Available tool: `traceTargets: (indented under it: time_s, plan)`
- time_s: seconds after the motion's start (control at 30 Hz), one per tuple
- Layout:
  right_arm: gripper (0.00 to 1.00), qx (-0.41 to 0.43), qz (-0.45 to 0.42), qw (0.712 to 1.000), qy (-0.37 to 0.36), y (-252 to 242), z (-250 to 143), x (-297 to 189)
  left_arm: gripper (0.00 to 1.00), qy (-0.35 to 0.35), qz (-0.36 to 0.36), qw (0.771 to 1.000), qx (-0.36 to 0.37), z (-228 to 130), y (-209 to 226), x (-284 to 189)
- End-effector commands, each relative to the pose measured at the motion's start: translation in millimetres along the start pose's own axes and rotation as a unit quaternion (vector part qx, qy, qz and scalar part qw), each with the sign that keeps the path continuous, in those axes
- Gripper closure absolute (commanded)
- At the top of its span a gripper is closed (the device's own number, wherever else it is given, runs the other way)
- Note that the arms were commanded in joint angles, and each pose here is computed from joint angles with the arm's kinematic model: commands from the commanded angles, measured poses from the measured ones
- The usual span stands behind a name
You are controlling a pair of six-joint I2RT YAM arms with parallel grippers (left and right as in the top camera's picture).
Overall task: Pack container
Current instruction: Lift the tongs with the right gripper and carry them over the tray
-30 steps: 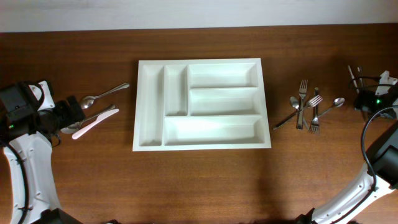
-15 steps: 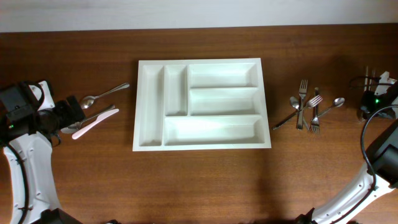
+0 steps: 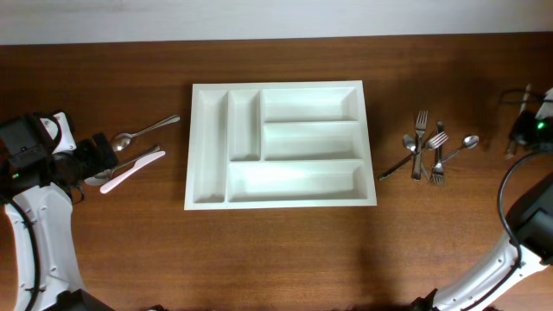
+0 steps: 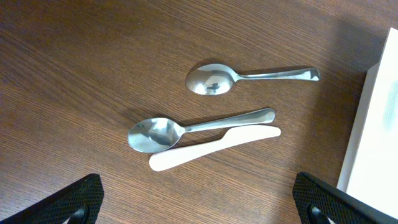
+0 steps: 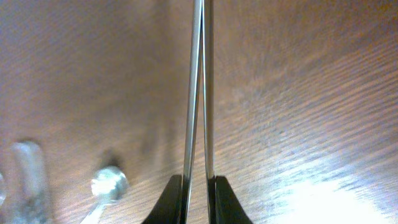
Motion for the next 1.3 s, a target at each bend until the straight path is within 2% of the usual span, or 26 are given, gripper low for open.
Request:
traceTargets:
  time_s: [0.0, 0.23, 0.33, 0.43, 0.53, 0.63, 0.7, 0.83, 0.9, 1.03, 1.27]
  plan:
    - [0.96, -0.036, 0.031, 0.993, -0.103, 37.8, 54.2, -86.5, 0.01, -0.004, -0.009, 1.000, -0.006, 5.0, -2.1, -1.7]
    - [0.96, -0.146, 0.130, 0.966, -0.170, 163.5, 78.9, -179.0, 0.01, -0.004, -0.009, 1.000, -0.006, 5.0, -2.1, -1.7]
    - [0.96, -0.242, 0.161, 0.940, -0.177, 235.3, 69.2, -200.7, 0.01, -0.004, -0.009, 1.000, -0.006, 5.0, -2.1, -1.7]
    - [0.96, -0.342, 0.196, 0.905, -0.158, 303.9, 44.8, -202.1, 0.01, -0.004, -0.009, 1.000, -0.006, 4.9, -2.1, -1.7]
    - [0.96, -0.445, 0.224, 0.859, -0.120, 365.9, 9.9, -186.8, 0.01, -0.004, -0.009, 1.000, -0.006, 4.9, -2.1, -1.7]
    - [0.96, -0.545, 0.211, 0.807, -0.090, 409.6, -18.9, -159.1, 0.01, -0.004, -0.009, 1.000, -0.006, 5.0, -2.1, -1.7]
    - [0.96, -0.609, 0.193, 0.766, -0.073, 428.0, -33.5, -138.9, 0.01, -0.004, -0.009, 1.000, -0.006, 5.0, -2.1, -1.7]
    - [0.96, -0.727, 0.162, 0.666, -0.046, 451.8, -55.0, -96.6, 0.01, -0.004, -0.009, 1.000, -0.006, 5.0, -2.1, -1.7]
    - [0.96, -0.758, 0.138, 0.636, -0.035, 454.6, -56.7, -76.0, 0.01, -0.004, -0.009, 1.000, -0.006, 4.9, -2.1, -1.7]
    - [0.96, -0.777, 0.117, 0.619, -0.020, 454.8, -55.0, -36.5, 0.01, -0.004, -0.009, 1.000, -0.006, 5.0, -2.1, -1.7]
    - [0.96, -0.763, 0.121, 0.634, -0.019, 445.0, -45.3, -0.1, 0.01, -0.004, -0.009, 1.000, -0.006, 5.0, -2.1, -1.7]
Point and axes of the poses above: each gripper's point midway between its finger pads, its own x axis out along the fingers, its own y axis along the line the jaws close on, z = x × y, the point moved 3 cm from there along -x, back along the fingers, and after that the axes turned 8 degrees about -x, right-handed, at the moved point
